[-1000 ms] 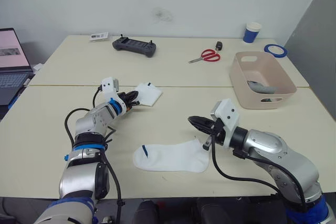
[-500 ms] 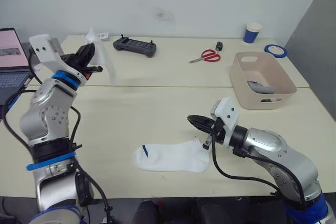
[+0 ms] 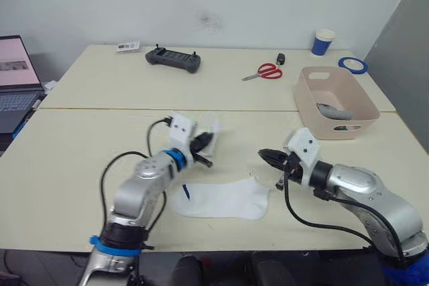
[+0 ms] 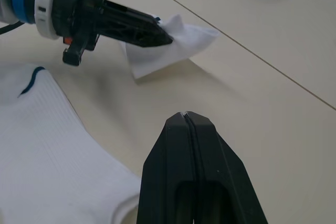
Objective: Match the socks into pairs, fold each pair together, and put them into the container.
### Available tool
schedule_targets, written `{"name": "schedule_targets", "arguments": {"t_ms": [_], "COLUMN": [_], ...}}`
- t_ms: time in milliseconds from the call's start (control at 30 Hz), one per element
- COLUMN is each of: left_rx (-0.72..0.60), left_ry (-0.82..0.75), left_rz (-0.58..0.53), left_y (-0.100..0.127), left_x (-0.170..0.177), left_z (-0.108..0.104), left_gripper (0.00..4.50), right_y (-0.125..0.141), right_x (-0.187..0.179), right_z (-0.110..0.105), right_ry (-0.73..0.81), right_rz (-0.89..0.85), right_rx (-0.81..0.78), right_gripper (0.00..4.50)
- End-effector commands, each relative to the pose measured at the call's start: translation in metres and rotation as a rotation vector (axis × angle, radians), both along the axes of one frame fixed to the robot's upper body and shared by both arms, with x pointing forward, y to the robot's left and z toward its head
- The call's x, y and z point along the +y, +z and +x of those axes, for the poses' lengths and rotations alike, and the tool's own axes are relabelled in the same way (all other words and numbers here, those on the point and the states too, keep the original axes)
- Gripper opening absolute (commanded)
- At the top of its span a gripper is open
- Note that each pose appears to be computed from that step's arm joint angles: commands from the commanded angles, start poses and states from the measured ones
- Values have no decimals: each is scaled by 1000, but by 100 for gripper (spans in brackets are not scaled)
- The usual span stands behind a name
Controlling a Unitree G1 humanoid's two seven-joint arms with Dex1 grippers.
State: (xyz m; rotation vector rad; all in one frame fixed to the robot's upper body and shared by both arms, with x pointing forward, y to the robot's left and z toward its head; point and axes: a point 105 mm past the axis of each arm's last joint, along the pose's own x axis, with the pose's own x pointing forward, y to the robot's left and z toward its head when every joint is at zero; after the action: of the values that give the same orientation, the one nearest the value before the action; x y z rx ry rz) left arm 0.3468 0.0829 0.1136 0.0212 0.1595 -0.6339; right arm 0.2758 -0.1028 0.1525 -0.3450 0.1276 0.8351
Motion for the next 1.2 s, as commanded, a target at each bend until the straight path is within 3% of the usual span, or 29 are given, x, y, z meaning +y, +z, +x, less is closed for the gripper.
{"name": "schedule_targets", "arguments": {"t_ms": [33,167,267,533,633,667,767,900,1133,1200], "left_rx": [15,33,27,-48,-45,-48,-46,-8,92,118], "left_ry": [-45,-92,-127,-307,-295,-226,-28,97,69,42], "left_rz": [-38,-81,-69,-102,-75,-58,0,21,10,-1], "left_y": [0,3,4,50,53,53,50,41,18,13], "left_x": [-30,-46,-50,-37,-16,3,61,107,113,107], "left_z": [2,1,-3,-42,-45,-36,-11,10,28,34], "left_gripper": [3,3,67,314,406,434,450,450,450,450], "right_y": [11,11,11,8,7,7,0,-9,-20,-24], "right_x": [-10,-14,-16,-15,-13,-13,-15,-4,12,12], "right_z": [-2,-3,-4,-5,-5,-2,10,22,49,57], "right_ry": [-20,-48,-59,-59,-53,-74,-143,-182,-253,-276], "right_rz": [-18,-23,-27,19,21,29,45,62,79,83], "right_rx": [-61,-64,-65,-44,-41,-46,-28,7,22,30], "right_gripper": [0,0,0,0,0,0,60,199,444,444]}}
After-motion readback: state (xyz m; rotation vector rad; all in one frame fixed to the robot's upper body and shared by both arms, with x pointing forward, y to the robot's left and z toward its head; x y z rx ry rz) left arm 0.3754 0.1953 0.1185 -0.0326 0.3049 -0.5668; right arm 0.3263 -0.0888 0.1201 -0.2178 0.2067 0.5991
